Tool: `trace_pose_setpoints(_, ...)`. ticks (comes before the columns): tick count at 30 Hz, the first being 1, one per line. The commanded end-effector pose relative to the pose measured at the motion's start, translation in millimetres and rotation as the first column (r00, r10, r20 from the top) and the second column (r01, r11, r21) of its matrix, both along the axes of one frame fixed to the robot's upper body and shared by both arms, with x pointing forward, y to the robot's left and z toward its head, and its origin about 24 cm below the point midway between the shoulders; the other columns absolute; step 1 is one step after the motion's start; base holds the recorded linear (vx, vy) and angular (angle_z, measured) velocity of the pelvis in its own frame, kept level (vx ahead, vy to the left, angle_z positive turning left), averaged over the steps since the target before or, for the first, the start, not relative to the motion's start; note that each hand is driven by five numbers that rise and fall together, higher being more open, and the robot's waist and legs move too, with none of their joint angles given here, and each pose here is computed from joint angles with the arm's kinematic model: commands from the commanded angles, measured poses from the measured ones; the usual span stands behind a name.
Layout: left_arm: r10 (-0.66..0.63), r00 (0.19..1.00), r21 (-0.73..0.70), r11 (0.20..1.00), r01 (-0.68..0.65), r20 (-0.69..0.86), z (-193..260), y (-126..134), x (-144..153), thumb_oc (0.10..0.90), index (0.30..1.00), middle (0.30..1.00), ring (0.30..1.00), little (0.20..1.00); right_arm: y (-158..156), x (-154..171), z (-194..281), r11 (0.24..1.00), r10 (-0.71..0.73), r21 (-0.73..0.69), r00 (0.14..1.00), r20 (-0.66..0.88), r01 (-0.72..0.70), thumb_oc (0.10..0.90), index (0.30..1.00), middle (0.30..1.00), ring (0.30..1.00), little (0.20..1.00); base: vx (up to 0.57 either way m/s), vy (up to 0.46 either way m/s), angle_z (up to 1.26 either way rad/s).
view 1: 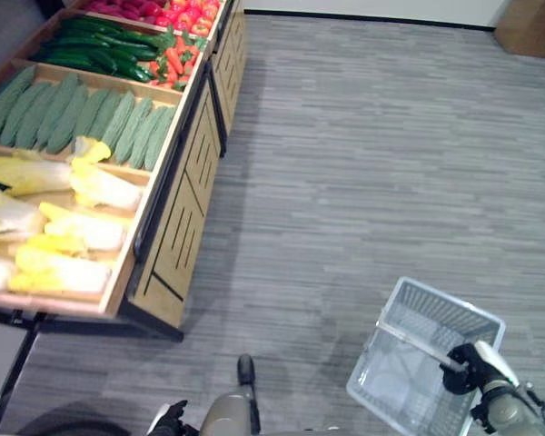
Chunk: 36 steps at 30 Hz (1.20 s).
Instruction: Get the vegetables into the basket
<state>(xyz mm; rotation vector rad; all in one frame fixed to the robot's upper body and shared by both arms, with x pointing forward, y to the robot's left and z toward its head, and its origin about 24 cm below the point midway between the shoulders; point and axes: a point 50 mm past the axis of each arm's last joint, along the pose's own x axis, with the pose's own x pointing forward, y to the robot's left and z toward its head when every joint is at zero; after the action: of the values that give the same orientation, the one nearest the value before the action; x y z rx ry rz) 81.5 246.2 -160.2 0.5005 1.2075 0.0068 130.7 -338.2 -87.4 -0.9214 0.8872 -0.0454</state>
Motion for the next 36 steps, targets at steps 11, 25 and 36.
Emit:
trace_pose_setpoints(11, -0.025, 0.983, 0.041, 0.999, 0.018, 0.183, 19, 14, 50, 0.9, 1.0, 1.0, 1.0, 1.0, -23, 48, 46, 0.996, 0.003, -0.084, 0.969, 0.246, 0.018, 0.4, 0.3, 0.3, 0.3, 0.3, 0.41, -0.02, 0.38)
trace_pose_setpoints(25, -0.011, 0.974, 0.026, 1.0, 0.006, 0.225, 20, -2, 65, 0.9, 1.0, 1.0, 1.0, 1.0, -35, 15, 39, 0.99, -0.093, -0.079, 0.97, 0.225, 0.114, 0.4, 0.3, 0.3, 0.3, 0.3, 0.26, -0.315, 1.19)
trace_pose_setpoints(36, 0.027, 0.985, 0.066, 0.997, -0.038, 0.168, 16, 13, 45, 0.9, 1.0, 1.0, 1.0, 1.0, -24, 22, 24, 0.992, -0.056, -0.101, 0.986, 0.159, 0.073, 0.4, 0.3, 0.3, 0.3, 0.3, 0.0, 0.126, 0.2)
